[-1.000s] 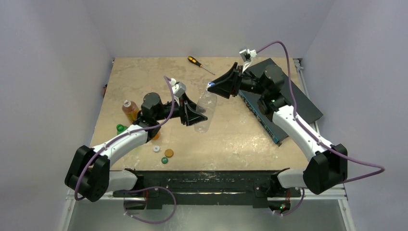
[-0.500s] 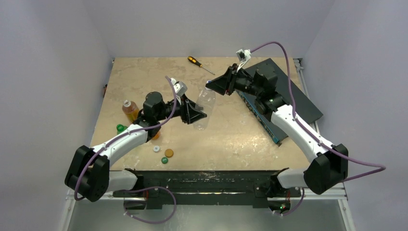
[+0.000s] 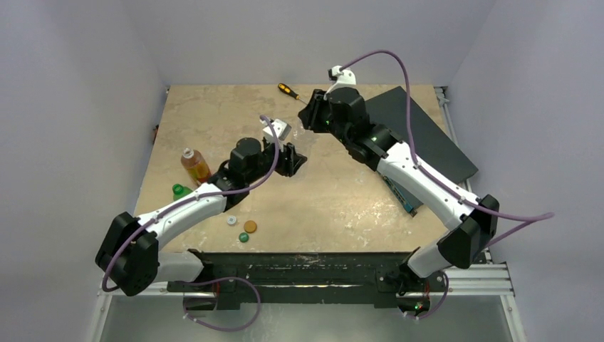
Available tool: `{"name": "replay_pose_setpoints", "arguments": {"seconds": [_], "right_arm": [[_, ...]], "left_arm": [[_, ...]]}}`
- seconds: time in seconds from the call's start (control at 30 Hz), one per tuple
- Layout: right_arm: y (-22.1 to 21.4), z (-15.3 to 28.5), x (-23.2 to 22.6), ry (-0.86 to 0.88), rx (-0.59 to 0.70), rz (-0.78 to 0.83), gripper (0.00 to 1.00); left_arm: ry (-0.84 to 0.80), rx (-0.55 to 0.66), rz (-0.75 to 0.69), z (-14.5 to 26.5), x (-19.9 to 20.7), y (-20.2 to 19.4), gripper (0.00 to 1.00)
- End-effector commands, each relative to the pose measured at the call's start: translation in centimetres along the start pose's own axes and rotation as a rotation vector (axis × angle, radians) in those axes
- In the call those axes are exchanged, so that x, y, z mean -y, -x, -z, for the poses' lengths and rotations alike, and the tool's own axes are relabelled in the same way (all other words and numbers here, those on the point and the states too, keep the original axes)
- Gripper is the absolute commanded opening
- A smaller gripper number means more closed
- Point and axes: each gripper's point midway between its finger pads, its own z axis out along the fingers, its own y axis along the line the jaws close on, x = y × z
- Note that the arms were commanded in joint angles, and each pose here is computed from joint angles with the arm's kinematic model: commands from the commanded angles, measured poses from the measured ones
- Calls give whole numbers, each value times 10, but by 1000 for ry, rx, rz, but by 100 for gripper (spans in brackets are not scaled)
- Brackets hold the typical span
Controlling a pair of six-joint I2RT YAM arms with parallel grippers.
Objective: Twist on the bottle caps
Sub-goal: Screw the bottle cap onto the plastic bottle.
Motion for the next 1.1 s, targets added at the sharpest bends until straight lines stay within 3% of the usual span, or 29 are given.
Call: {"name": "replay_pose_setpoints", "arguments": {"seconds": [0.0,0.07,0.13,0.27,0.33,0.47,0.67,0.9,1.07], "right_arm": [[-17,1,5,-175,-45,14,6],[-17,-2,4,-185,-49,12,13],[-16,-1,-1,-160,-54,-1,27],[-1,10,-15,-67,-33,1,79],[8,15,-18,-4,-29,3,97],[30,31,-13,150,16,6,99],[36,53,-5,420,29,57,99],[26,67,-21,705,10,54,99],[25,66,-33,791,20,4,99]], "left_arm": [[180,130,-98,-9,-9,48,0],[214,139,-107,-8,-11,50,0],[239,129,-112,-8,-16,48,0],[246,88,-136,-5,-20,36,0],[230,63,-146,-4,-18,30,0],[160,22,-142,-3,-14,20,0],[-132,-41,-90,5,14,7,0],[-416,-26,-42,24,53,11,0],[-503,-4,13,28,68,14,0]]}}
